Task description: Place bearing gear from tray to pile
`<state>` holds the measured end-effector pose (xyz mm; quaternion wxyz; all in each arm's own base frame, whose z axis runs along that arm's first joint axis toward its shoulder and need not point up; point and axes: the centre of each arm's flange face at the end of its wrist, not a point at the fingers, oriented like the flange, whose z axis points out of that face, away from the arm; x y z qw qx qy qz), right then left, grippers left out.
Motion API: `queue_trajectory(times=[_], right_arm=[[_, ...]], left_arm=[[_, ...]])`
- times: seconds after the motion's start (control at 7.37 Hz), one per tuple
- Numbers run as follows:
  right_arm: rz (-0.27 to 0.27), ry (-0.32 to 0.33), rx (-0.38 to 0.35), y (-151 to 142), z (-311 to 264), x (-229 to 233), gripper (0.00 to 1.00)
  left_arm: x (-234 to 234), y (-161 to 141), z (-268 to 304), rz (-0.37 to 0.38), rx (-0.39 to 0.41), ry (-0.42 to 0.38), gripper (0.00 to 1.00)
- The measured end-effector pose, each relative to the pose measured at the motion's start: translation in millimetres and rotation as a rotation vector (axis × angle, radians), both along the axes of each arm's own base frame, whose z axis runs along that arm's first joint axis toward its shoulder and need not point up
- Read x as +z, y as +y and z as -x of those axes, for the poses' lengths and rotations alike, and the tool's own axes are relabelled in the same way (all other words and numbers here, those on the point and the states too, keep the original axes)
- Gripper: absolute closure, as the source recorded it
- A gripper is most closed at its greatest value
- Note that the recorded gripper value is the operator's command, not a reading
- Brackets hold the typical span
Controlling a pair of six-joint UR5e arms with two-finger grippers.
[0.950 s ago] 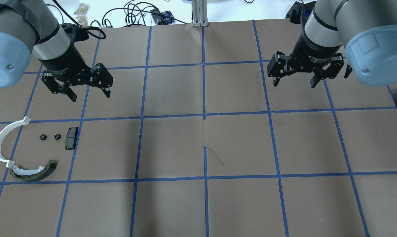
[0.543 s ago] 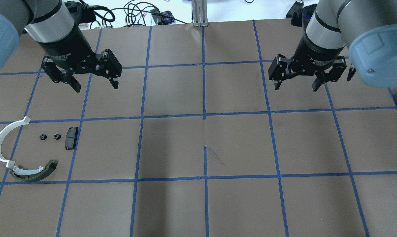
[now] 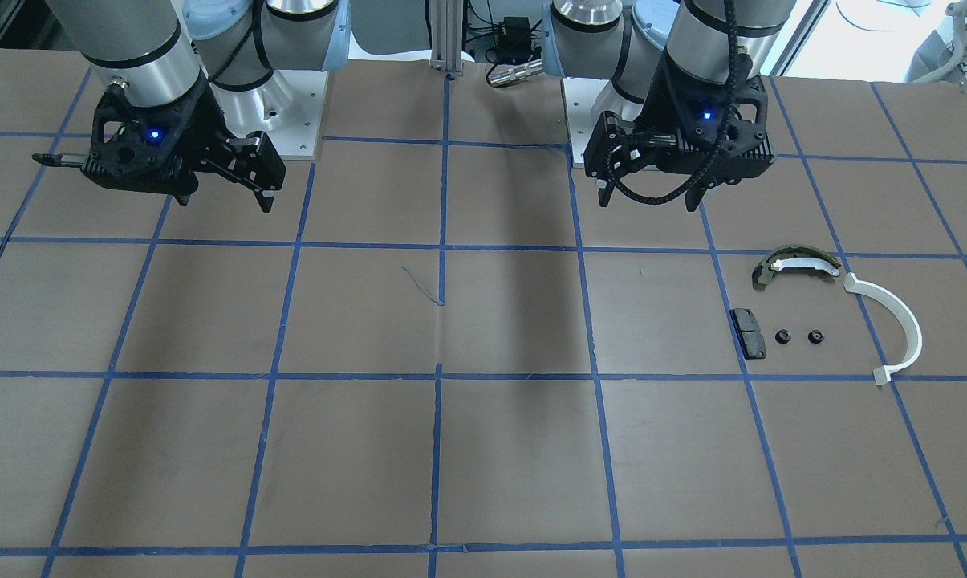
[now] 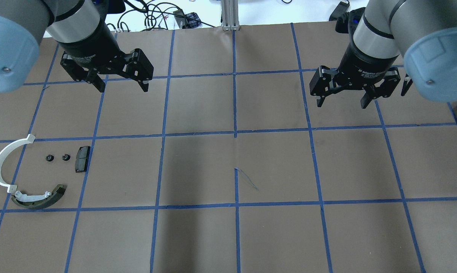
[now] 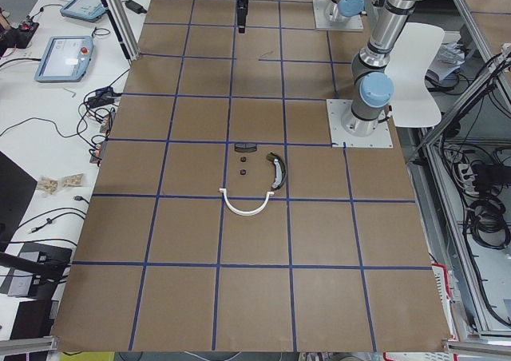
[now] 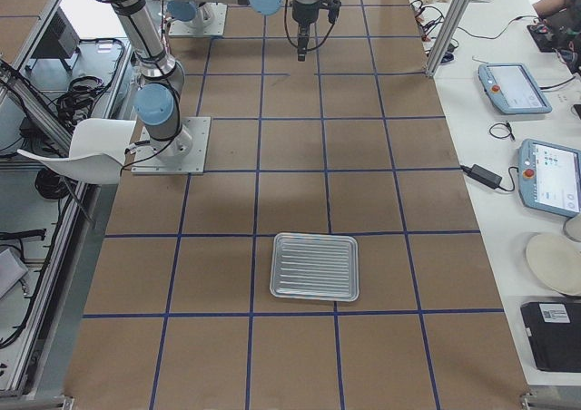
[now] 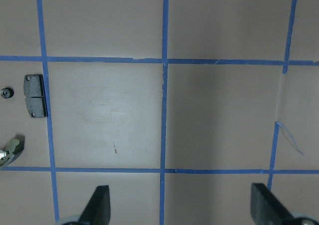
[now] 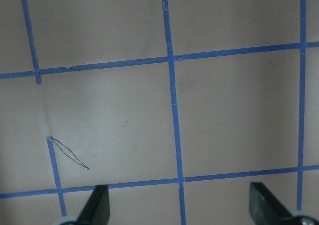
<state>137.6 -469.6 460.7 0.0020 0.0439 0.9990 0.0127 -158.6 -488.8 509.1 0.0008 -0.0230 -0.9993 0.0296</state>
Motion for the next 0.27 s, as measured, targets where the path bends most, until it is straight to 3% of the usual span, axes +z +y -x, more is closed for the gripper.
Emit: queue_trajectory(times=[0.27], right_arm=[[-0.002, 0.0, 0.0, -0.3, -0.4, -0.8, 0.0]], left_arm=[[2.2, -0.3, 0.1, 0.016, -0.007, -0.002, 0.0]])
